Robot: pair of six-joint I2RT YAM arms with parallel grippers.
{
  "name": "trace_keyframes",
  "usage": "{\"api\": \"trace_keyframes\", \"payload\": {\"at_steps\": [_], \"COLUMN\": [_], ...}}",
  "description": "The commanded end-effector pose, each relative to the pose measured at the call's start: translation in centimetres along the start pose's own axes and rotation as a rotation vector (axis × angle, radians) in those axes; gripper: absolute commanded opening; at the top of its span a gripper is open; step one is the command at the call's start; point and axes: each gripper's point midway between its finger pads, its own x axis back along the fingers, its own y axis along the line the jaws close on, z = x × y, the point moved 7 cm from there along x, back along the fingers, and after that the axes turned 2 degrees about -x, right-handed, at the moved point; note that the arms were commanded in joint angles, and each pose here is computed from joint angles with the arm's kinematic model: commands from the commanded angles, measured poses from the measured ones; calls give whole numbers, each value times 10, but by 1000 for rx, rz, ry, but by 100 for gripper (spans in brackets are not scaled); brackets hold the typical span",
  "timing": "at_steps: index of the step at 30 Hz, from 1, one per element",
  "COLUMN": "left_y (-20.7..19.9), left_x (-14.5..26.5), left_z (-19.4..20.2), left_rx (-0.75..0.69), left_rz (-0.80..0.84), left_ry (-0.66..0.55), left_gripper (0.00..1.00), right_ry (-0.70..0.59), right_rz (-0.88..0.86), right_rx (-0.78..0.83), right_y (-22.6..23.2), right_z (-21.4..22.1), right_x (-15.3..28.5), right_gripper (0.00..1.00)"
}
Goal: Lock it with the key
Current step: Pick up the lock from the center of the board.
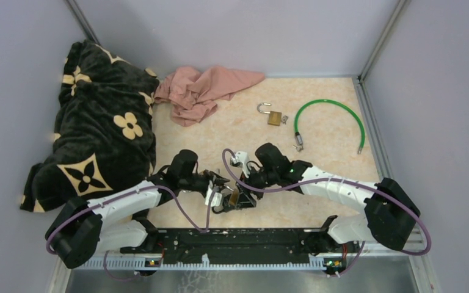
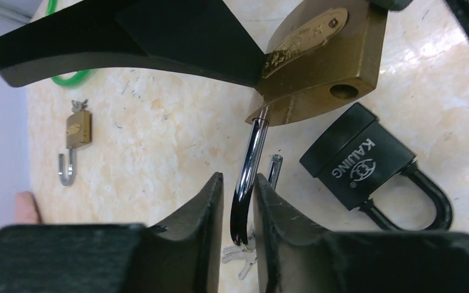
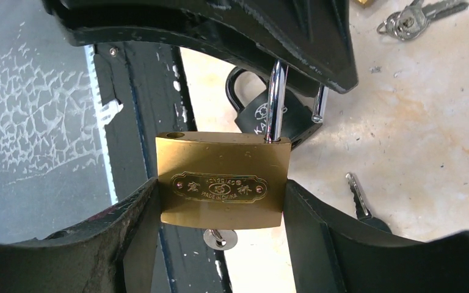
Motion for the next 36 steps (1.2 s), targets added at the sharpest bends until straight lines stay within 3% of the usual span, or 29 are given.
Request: {"api": "trace_keyframes", "payload": {"at_steps": [1,3,7,8,10,11,12,15,21,25,30,36], "left_y": [5,8,14,17,26,32,37,52,63,70,71,69], "left_x": [0,0,3,5,8,11,13,23,37,47,56,59], "left_z": [1,-1,-4,-6,-10,-12,-17,-31,-59,-82,-107,-114], "left_rx": [-52,-48,-20,-4,45,65,90,151,333,450,565,586], "left_rz": [-28,-45,-84,-103,-155,-190,-220,-285,-317,-314,-258,-238], "left_ry": [14,12,16,19,22,22,17,-13,-92,-182,-288,-316], "left_gripper": [17,0,0,0,0,0,0,0,0,0,0,0], "right_ry": [-173,-174,-186,-191,-193,-196,-208,-271,-504,-647,-670,-684], "right_rz": [-55,-51,-24,2,54,100,136,207,189,173,59,-28], "right_rx": [179,180,189,185,176,167,160,165,136,237,334,317], "right_y": [20,20,17,14,9,4,0,-7,-8,-2,12,17], "right_z": [-54,-54,-55,-55,-52,-51,-49,-44,-50,-50,-50,-57], "right_x": [12,12,13,13,13,13,14,21,53,75,77,75], "right_gripper": [0,0,0,9,58,91,98,98,98,98,97,81]}}
